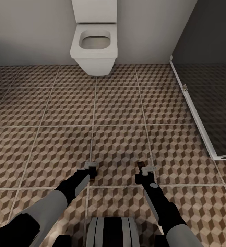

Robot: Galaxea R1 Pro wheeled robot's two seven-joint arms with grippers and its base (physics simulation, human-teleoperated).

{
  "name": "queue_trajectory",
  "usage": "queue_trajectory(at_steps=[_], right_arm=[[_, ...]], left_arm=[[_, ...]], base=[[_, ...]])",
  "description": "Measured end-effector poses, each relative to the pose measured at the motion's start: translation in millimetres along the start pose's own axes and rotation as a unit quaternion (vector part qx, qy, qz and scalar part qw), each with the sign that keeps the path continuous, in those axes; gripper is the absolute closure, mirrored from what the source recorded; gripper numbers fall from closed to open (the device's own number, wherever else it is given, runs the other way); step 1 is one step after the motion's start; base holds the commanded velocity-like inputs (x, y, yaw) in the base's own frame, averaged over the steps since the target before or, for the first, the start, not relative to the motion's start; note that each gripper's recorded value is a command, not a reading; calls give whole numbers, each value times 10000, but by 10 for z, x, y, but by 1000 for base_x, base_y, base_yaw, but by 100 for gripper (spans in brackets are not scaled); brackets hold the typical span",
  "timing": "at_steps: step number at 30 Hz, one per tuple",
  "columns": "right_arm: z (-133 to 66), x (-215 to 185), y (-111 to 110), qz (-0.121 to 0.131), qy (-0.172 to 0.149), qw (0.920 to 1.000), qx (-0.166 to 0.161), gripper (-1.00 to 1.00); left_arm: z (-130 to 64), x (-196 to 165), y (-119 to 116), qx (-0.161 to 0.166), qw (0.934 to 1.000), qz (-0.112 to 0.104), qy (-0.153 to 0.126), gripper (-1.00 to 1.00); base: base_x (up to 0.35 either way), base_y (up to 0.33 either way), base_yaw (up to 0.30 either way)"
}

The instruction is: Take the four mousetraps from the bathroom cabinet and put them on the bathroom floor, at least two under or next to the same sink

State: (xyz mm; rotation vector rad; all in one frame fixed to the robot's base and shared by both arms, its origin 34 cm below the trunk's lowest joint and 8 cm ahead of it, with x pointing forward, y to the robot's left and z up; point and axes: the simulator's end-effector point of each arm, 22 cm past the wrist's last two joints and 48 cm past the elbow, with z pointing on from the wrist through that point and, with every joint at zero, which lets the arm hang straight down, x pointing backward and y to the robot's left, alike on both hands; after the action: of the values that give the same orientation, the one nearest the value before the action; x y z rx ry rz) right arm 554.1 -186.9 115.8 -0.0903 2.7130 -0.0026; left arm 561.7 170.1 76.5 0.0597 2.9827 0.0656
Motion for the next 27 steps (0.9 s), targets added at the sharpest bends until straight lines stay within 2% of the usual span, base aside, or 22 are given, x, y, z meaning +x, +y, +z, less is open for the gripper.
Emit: queue_trajectory(at_steps=[7,27], right_arm=[[-2,-2,0,-1,-3,10000,0,100],[-2,-5,-2,-2,-6,10000,1,100]], left_arm=[[-3,-1,0,-3,10000,9,-3,100],[-2,4,3,-5,10000,8,4,100]], base=[[142,110,0],[266,208,0]])
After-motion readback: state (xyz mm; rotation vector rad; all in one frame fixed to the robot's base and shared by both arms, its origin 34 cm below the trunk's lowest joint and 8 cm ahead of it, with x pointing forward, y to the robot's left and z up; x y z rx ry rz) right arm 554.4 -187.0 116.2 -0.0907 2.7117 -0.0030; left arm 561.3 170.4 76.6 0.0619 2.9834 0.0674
